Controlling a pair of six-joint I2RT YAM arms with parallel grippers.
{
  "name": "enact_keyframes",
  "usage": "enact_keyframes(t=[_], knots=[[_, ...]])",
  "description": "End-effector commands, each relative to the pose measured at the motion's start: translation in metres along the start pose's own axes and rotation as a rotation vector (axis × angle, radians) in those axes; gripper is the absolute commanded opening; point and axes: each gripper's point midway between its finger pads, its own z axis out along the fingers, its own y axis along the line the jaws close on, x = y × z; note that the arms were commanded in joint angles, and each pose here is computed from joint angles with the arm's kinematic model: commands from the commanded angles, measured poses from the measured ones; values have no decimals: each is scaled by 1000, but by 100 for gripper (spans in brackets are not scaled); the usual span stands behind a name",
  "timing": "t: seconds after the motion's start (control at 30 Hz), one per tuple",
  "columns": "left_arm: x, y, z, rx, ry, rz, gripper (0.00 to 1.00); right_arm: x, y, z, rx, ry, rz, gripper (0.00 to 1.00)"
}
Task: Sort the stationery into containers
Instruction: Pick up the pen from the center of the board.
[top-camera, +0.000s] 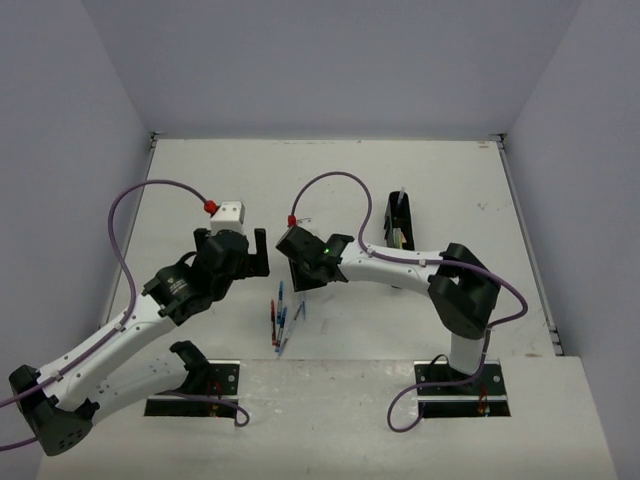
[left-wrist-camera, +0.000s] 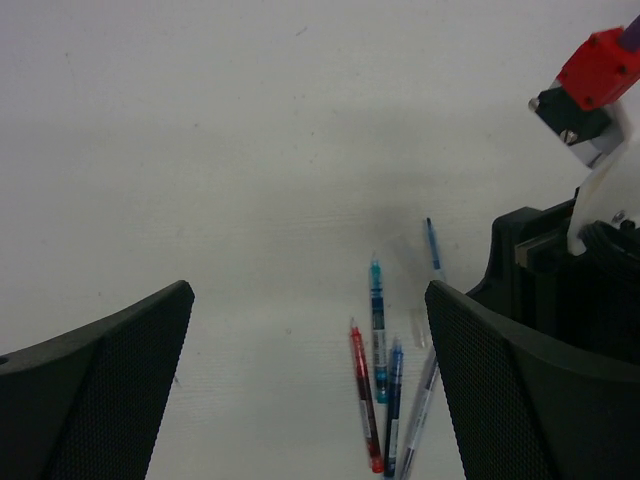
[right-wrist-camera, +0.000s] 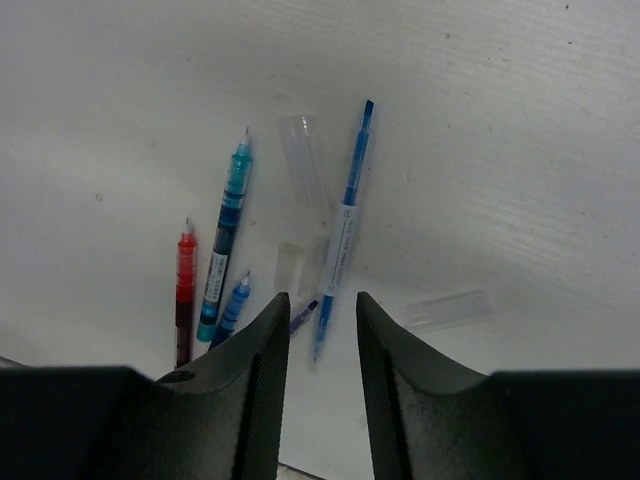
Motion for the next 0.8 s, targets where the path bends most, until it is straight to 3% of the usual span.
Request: enact_keyframes(t=[0.0,0.2,0.77], knots=[[5,1,-1,22,0,22,100,-7,-4,-1,64,-24,36,32],[5,-3,0,45,0,32,100,2,-10,10,105,10,25,26],[7,-12,1,101,4,53,100,13,0,28,70,66,11,24]])
